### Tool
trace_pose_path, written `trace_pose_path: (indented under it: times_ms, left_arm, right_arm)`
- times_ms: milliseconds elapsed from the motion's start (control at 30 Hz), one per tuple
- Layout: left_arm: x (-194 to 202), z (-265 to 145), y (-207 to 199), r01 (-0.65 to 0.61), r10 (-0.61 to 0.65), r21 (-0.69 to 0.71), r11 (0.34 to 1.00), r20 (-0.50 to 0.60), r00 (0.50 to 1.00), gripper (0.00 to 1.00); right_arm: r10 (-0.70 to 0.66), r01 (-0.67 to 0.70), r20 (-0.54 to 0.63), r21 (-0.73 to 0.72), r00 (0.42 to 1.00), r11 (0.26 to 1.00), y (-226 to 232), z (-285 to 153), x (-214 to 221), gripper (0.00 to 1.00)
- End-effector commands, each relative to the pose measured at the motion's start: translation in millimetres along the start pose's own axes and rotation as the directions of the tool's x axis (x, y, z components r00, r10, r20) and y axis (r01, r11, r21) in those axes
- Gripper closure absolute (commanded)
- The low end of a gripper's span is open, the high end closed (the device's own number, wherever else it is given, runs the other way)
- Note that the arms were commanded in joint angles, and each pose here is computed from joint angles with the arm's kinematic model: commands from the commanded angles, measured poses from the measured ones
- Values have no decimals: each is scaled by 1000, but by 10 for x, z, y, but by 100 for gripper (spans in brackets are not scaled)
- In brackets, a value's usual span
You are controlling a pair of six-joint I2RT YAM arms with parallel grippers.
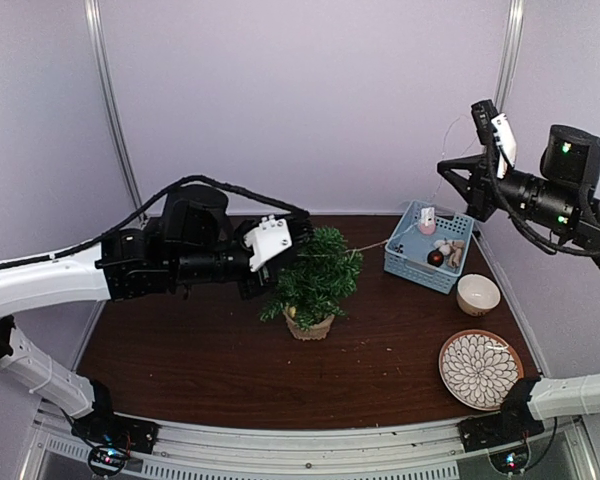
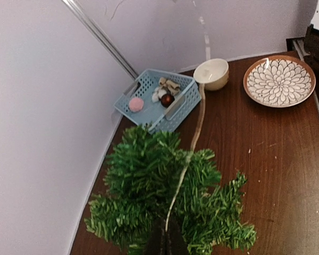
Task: Decorate the small christmas tree
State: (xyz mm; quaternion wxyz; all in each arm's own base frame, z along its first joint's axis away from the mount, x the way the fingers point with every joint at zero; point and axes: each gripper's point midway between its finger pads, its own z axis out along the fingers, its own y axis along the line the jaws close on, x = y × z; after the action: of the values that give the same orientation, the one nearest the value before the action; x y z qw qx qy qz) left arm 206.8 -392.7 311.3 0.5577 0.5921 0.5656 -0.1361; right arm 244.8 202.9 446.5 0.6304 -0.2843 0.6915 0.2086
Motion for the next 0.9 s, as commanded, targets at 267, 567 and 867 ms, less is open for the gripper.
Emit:
trace_pose_path:
  times_ms: [267, 567, 867]
  left_arm:
    - [686, 88, -79, 77, -67, 32, 997, -231, 971, 100]
    - [739, 101, 242, 134, -152, -89, 987, -240, 959, 100]
    - [887, 185, 327, 129, -154, -100, 987, -311, 938, 100]
  right_arm:
    - [27, -18, -39, 211, 999, 977, -466, 53, 123, 100]
    - [23, -8, -55, 254, 998, 967, -604, 185, 121, 100]
    - [13, 6, -53, 333, 999, 943, -899, 333, -61, 100]
